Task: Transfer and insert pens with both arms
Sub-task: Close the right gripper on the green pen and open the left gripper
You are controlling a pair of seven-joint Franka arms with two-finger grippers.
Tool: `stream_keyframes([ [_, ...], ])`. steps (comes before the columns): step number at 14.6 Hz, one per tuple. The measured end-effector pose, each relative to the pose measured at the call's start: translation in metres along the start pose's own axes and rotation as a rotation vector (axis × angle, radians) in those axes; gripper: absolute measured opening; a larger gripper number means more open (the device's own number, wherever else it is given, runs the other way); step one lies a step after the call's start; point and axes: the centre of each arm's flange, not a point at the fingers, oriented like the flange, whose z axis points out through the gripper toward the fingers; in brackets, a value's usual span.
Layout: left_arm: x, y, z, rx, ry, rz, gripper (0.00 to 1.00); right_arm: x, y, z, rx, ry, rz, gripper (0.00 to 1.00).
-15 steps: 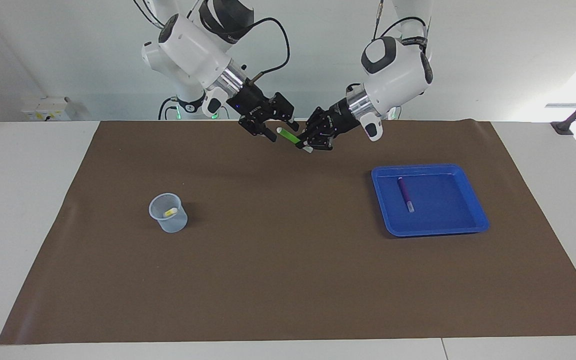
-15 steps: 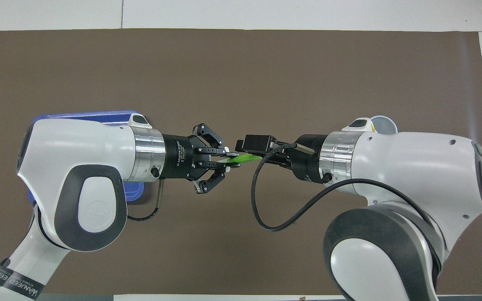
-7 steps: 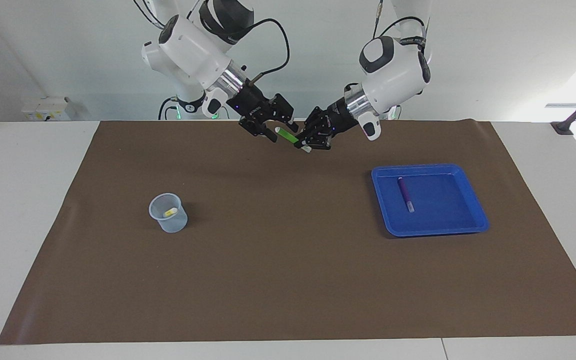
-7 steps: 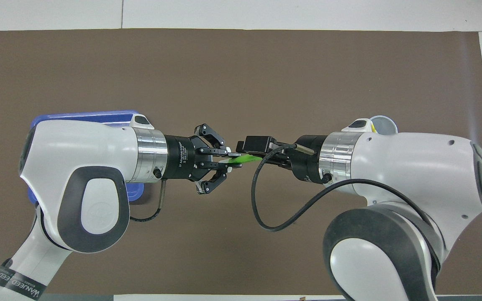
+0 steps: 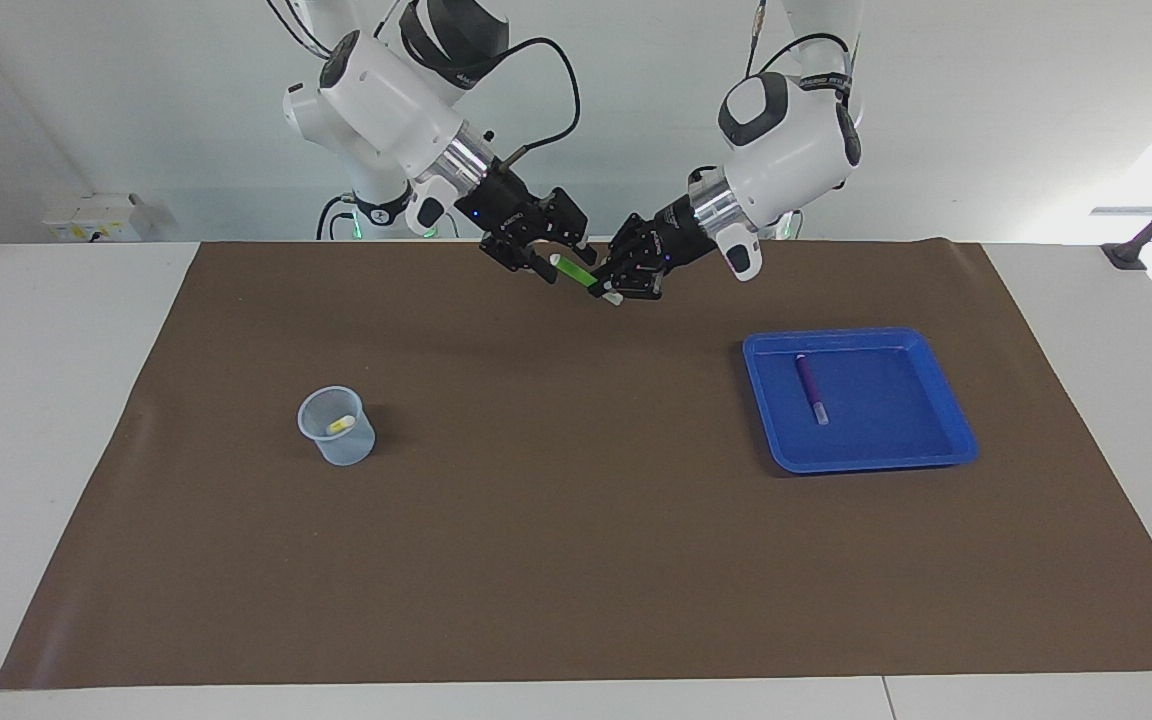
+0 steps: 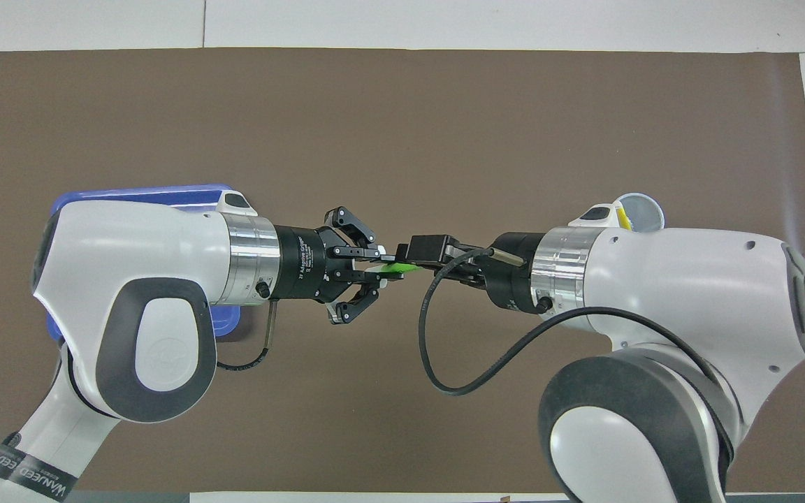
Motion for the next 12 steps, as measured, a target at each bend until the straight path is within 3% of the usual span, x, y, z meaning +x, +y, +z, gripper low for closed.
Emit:
stream_keyframes([
  [3,0.0003,0.0005,-0.001,-0.003,0.0,-0.001,0.17,0.0003,0.0025,0.0009,-0.003,-0.001,0.004,0.24],
  [4,0.0004,0.0004,-0.0013,-0.003,0.0,-0.001,0.17,0.0004,0.0033,0.0011,-0.003,-0.002,0.006,0.18],
  [10,-0.0001,-0.0002,-0.0012,-0.004,0.0,0.046,0.22,0.0,0.0035,0.0013,-0.004,-0.003,0.005,0.18],
  [12,-0.0013,-0.0009,-0.0022,-0.005,0.0,0.056,0.46,-0.0006,0.0038,0.0018,-0.008,-0.008,0.003,0.18],
])
